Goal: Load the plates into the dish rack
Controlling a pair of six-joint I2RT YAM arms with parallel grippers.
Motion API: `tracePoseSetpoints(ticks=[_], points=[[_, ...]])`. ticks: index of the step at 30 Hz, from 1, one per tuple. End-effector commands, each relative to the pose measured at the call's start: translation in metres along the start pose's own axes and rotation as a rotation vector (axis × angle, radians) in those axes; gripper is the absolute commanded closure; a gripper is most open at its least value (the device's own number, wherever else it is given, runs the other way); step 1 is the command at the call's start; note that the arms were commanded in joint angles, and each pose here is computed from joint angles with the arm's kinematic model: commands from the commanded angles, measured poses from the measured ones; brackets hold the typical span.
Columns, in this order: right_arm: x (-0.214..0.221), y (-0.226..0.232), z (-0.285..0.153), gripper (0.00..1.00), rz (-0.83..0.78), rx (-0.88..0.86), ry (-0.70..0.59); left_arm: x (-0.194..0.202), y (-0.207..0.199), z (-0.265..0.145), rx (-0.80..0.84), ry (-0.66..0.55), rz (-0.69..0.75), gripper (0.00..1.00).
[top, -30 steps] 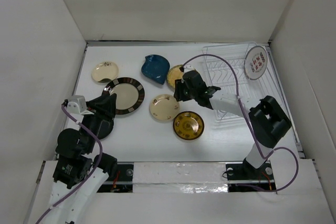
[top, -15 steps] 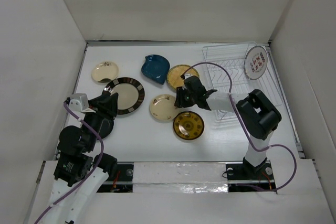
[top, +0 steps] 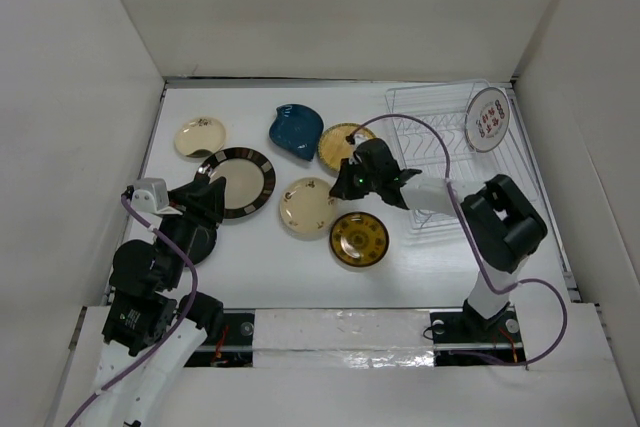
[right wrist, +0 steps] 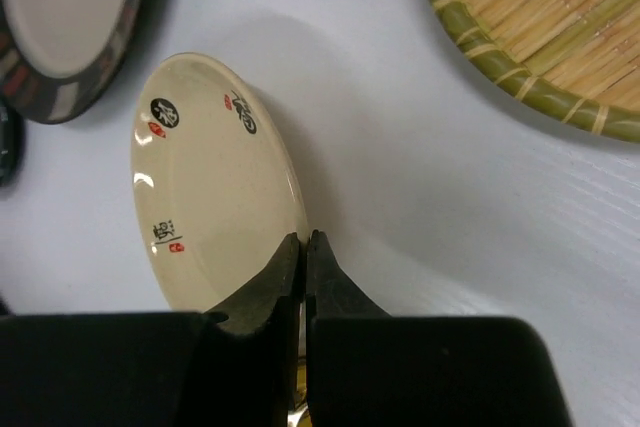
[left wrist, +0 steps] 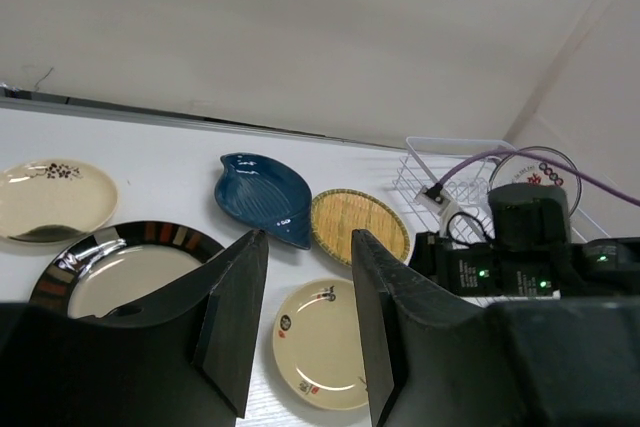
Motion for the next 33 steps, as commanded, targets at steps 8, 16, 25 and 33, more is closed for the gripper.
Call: tracePoseSetpoints(ticks=[8, 16, 25, 33], points=[[-0.180, 0.024, -0.161, 1.00, -0.105, 0.153, -0.668, -0.017, -0.007, -0.009, 0.052, -0.081, -0.013, 0.63], [-0.244, -0.087, -0.313, 1.00, -0.092, 1.007, -1.196, -0.027, -0.009, -0.023, 0.082, -0.140, -0.020, 0.62], [-0.268, -0.150, -0.350, 1.00, -0.308, 1.298, -1.168, -0.039, -0.008, -0.037, 0.086, -0.202, -0.039, 0.62], [-0.258, -0.200, -0.324, 1.00, -0.356, 1.379, -0.957, -0.041, -0.009, -0.041, 0.098, -0.213, -0.048, 0.61]])
Point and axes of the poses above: each gripper's point midway between its finger pads, its own z axis out along the fingers, its own y axis along the line the jaws close on, x = y × z, the point moved 4 cm from there along -z, back along the fingers, and after that the axes turned 4 degrees about z, right-handed, at the moved point
